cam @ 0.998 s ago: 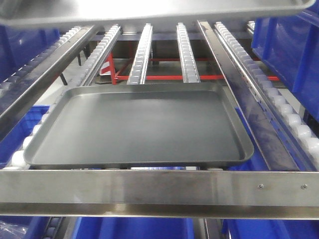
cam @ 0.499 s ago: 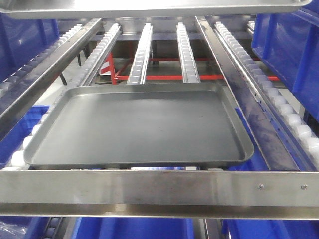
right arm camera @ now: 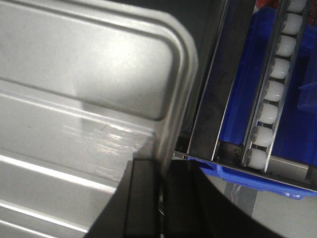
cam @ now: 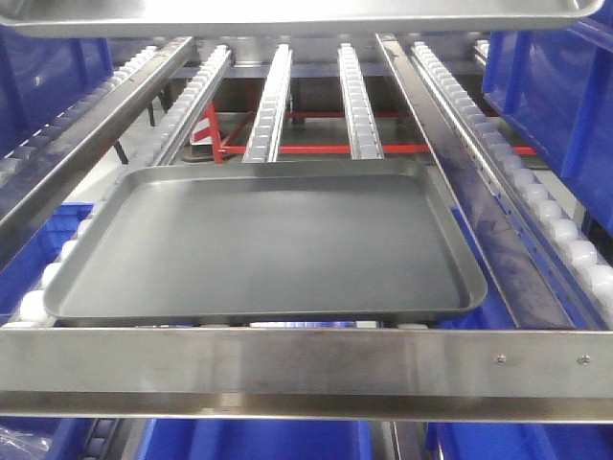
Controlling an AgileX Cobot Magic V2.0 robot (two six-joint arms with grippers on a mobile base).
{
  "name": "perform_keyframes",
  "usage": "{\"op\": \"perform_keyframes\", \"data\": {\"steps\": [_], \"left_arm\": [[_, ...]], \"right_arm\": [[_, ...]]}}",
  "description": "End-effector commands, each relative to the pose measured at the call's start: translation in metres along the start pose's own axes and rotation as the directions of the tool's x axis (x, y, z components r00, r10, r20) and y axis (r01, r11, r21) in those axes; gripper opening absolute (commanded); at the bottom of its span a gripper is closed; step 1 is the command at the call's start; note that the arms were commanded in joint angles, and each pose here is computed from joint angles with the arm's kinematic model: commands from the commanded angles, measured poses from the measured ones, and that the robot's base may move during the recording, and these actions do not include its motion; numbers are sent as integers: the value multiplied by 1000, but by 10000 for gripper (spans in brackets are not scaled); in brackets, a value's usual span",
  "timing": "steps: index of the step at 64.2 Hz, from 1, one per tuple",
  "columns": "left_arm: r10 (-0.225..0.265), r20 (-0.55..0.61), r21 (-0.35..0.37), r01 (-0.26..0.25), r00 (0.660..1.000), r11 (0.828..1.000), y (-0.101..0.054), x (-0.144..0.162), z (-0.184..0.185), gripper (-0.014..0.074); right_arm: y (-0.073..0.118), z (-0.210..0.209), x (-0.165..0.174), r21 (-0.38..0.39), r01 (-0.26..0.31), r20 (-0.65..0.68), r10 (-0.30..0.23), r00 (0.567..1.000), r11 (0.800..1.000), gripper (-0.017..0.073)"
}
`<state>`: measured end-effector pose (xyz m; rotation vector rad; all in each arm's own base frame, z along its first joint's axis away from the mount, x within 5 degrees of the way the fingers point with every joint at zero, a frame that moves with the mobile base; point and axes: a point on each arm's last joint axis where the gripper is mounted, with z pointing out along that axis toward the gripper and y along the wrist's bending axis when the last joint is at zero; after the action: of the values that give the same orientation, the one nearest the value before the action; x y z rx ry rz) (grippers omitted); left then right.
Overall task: Grab silver tray and place in blue box
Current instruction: 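Lift the silver tray with both grippers off the darker tray, then hold the silver tray with both grippers while driving to the bin rack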
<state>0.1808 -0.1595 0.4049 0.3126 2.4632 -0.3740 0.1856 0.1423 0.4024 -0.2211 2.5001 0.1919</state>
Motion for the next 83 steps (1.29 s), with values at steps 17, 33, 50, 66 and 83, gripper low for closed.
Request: {"op": "perform_keyframes", "data": {"steps": [17,33,50,66,83], "left_arm": [[24,92,17,-25,995,1000,0,-8,-18,-98],[24,92,17,-25,995,1000,0,-8,-18,-98],[24,92,17,-25,995,1000,0,-8,-18,-98],[24,92,17,-25,995,1000,0,-8,-18,-98],[24,92,17,-25,995,1000,0,-8,-18,-98]], "right_arm": [[-6,-17,-7,-1,23,91,-23,996,1000,57],[-6,-17,-7,-1,23,92,-22,996,1000,57],[-6,-17,-7,-1,23,92,-22,996,1000,57],[-6,-17,-7,-1,23,92,-22,996,1000,57],[-6,-17,-7,-1,23,92,-22,996,1000,57]]}}
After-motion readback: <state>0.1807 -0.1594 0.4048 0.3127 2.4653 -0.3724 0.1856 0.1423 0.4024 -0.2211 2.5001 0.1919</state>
